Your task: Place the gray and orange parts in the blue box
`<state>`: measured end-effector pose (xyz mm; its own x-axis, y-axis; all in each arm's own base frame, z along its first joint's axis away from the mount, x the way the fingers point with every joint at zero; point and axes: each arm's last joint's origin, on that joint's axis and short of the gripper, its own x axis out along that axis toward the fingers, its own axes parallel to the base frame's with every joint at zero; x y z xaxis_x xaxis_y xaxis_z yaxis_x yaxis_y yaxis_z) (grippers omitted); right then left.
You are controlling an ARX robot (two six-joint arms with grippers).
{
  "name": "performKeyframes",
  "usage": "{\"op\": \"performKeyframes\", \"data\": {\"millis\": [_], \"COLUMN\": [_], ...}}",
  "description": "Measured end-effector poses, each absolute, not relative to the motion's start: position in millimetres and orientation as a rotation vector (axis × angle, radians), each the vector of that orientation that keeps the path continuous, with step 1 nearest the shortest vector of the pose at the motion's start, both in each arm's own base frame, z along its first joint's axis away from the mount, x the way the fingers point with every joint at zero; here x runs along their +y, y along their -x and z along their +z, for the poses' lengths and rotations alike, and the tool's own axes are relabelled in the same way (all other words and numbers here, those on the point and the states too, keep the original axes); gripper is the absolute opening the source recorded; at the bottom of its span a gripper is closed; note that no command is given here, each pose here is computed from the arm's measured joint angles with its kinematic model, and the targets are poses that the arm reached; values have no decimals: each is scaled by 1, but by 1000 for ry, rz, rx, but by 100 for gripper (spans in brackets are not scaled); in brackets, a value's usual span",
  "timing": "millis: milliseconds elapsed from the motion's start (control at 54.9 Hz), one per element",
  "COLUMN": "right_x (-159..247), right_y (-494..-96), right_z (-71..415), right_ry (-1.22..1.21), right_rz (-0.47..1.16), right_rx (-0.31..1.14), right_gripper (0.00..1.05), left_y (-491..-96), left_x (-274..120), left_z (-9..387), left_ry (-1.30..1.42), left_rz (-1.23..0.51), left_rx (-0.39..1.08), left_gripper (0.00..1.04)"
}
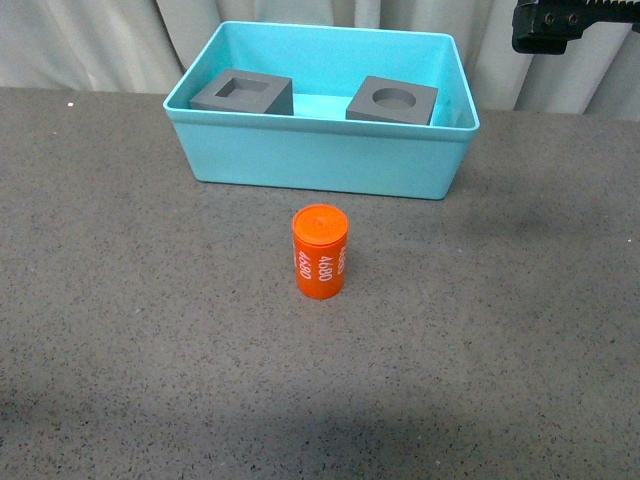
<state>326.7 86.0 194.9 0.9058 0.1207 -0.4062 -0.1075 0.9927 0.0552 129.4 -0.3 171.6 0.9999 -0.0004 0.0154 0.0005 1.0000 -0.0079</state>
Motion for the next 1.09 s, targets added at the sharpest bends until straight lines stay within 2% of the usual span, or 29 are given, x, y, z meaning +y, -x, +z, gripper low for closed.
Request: {"op": "performKeyframes", "data": {"millis": [893, 966, 1094], "right_x": [86, 86, 86], "right_y": [-327, -327, -327], "right_z": [195, 195, 195], "right_ry": [-32, -32, -32], "right_rz": [118, 118, 117], "right_rx": [421, 421, 421], "right_gripper": [95, 95, 95], "left_y": [-108, -101, -97], "left_x": [0, 0, 0], "left_z": [173, 168, 170], "left_ry": [8, 7, 7], "left_rz": [0, -3, -3], "left_rx": [-22, 13, -18], "left_gripper": [4, 4, 4]}}
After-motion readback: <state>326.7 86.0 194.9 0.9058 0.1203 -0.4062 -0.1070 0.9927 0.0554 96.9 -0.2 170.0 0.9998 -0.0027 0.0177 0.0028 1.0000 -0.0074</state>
